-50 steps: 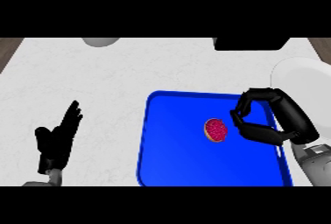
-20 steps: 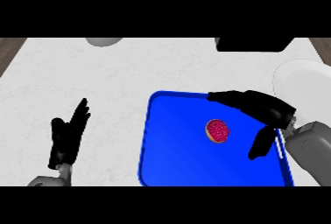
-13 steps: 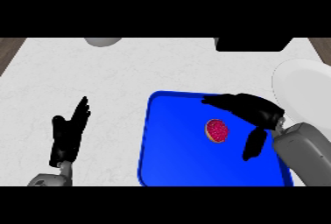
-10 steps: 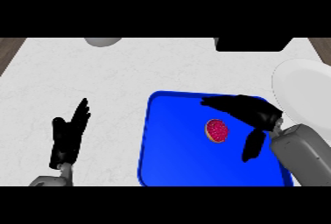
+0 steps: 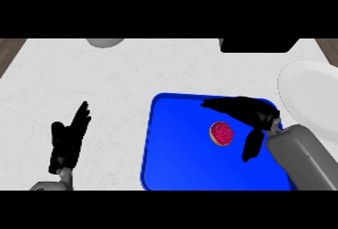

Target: Pick the cupcake from the tray and place it in the plate

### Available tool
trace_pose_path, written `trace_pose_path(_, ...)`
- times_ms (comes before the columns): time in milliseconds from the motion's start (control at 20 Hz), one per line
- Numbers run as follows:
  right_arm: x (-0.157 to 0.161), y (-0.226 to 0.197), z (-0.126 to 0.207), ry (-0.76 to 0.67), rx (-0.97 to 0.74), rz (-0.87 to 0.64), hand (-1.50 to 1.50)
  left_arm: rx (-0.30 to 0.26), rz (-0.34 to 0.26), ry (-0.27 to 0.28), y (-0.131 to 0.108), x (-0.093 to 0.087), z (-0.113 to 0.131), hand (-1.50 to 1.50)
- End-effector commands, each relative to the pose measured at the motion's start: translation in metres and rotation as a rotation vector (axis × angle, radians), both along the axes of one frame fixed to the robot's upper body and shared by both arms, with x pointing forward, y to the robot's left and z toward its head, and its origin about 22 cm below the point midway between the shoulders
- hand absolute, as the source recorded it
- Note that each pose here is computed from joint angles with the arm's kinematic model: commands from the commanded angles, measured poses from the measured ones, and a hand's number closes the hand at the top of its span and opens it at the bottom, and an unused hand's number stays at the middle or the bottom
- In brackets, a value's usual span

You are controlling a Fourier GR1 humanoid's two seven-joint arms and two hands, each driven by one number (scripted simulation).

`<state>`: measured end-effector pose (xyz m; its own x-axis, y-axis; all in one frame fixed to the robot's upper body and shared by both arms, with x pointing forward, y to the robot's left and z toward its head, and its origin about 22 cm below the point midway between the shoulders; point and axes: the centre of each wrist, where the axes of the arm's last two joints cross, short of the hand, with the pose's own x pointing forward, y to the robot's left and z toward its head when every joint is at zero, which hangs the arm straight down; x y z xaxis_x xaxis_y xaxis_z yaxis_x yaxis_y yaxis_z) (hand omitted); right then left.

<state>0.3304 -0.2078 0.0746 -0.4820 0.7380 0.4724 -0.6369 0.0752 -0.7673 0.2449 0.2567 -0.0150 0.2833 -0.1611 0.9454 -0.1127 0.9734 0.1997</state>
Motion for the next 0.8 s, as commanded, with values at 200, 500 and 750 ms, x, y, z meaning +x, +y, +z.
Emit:
trace_pose_path(200, -0.007, 0.0, -0.035, 0.011, -0.024, 0.006, -1.5, 0.004, 0.017, -0.004, 0.005, 0.005, 0.013, 0.0)
trace_pose_path(500, -0.001, 0.008, -0.039, -0.056, -0.037, 0.074, 1.5, -0.014, -0.01, -0.011, 0.002, -0.005, 0.001, 0.0)
trace_pose_path(750, 0.005, 0.015, -0.033, -0.112, -0.007, 0.065, 1.5, 0.011, 0.007, 0.014, -0.007, 0.03, 0.014, 0.0)
